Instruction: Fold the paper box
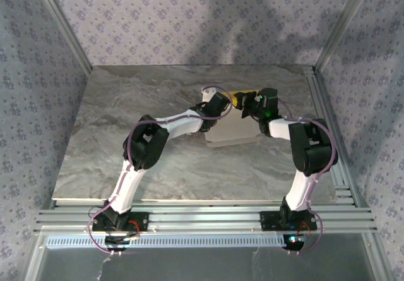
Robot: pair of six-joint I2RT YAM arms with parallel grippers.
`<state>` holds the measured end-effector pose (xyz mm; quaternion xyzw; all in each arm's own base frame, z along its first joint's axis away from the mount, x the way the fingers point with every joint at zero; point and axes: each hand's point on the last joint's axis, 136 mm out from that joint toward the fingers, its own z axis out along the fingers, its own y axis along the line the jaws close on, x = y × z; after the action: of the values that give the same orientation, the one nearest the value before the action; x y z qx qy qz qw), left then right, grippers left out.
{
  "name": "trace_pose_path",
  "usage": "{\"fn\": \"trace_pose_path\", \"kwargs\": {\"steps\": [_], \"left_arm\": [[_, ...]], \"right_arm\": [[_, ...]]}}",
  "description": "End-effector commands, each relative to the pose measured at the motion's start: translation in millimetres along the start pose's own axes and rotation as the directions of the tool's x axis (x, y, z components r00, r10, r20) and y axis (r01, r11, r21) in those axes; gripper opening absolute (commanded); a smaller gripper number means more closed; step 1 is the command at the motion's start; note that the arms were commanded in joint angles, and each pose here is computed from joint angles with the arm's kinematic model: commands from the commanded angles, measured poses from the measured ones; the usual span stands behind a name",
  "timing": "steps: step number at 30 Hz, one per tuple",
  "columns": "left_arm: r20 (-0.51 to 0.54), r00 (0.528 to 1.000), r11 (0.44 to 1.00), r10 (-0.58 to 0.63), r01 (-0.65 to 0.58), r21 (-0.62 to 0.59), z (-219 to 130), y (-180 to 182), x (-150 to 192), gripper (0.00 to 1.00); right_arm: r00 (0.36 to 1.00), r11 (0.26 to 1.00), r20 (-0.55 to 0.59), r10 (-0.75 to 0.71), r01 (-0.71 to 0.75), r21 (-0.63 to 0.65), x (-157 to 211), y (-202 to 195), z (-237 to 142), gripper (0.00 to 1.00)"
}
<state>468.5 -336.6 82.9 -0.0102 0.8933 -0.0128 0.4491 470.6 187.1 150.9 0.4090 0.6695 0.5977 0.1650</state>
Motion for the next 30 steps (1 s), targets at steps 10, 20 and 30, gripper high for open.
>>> {"fn": "trace_pose_path", "kwargs": {"steps": [10,20,30], "left_arm": [[-0.027,0.999,0.971,-0.023,0.028,0.237,0.6,5.6,-6.6,0.4],[-0.043,0.999,0.966,0.001,0.01,0.258,4.6,10.7,-3.6,0.02],[-0.039,0.997,0.997,-0.073,0.073,0.001,4.3,40.4,-7.5,0.0]], "right_arm": [[0.994,0.988,-0.079,0.074,-0.063,0.139,12.1,-34.8,-1.0,0.0],[0.995,0.989,-0.074,0.071,-0.061,0.135,10.7,-31.9,-1.3,0.0],[0.994,0.984,-0.082,0.072,-0.057,0.166,21.1,-36.7,0.9,0.0]]}}
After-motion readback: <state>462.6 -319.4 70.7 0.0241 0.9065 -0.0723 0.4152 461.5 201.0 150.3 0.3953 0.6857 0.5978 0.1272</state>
